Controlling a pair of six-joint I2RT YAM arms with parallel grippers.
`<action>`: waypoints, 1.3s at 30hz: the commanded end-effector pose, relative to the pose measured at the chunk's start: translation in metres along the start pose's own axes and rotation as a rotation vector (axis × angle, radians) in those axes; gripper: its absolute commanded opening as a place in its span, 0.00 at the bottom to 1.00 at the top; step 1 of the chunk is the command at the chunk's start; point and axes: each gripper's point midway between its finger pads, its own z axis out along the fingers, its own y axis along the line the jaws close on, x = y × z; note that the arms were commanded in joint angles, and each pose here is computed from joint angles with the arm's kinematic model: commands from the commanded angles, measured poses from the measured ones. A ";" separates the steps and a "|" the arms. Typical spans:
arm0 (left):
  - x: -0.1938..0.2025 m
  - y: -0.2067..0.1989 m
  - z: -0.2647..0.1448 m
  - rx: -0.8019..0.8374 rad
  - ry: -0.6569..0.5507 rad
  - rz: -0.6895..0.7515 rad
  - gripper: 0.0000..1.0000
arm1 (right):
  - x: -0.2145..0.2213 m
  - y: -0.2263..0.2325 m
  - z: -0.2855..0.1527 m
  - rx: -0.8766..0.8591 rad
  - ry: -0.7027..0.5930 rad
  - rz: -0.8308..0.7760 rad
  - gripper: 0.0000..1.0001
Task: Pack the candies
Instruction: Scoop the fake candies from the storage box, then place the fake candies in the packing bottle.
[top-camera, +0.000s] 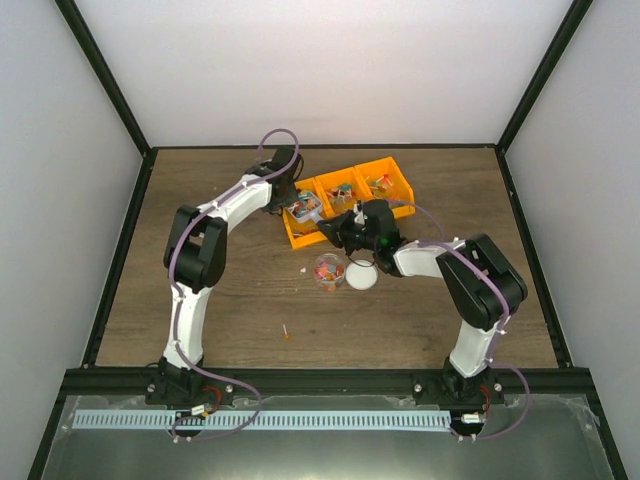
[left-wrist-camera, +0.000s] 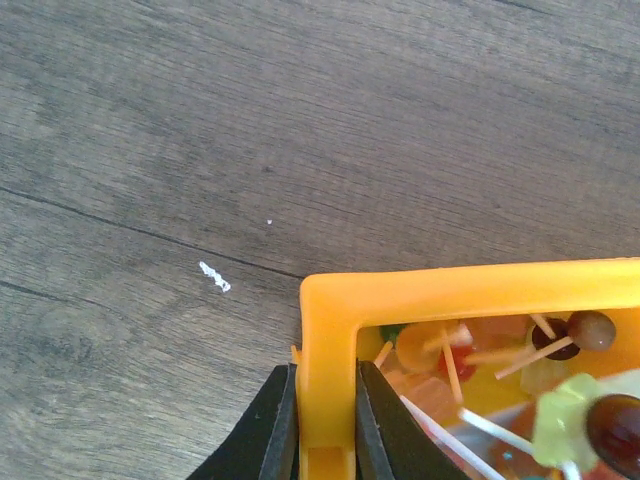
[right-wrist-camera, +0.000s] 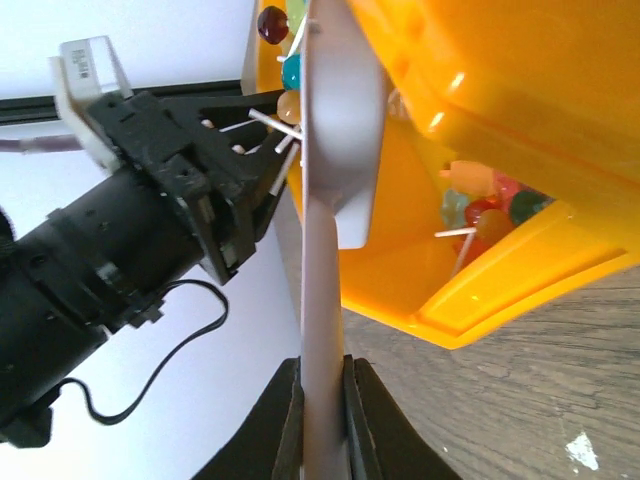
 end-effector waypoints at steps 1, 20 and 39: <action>0.011 -0.003 0.009 0.007 0.055 0.024 0.04 | -0.001 0.031 -0.014 -0.081 -0.013 -0.064 0.01; -0.005 0.007 0.003 0.017 0.051 0.001 0.05 | 0.014 0.011 -0.046 0.012 -0.009 -0.074 0.01; -0.008 0.004 -0.005 0.070 0.070 0.022 0.36 | 0.036 0.005 -0.112 -0.076 -0.037 -0.123 0.01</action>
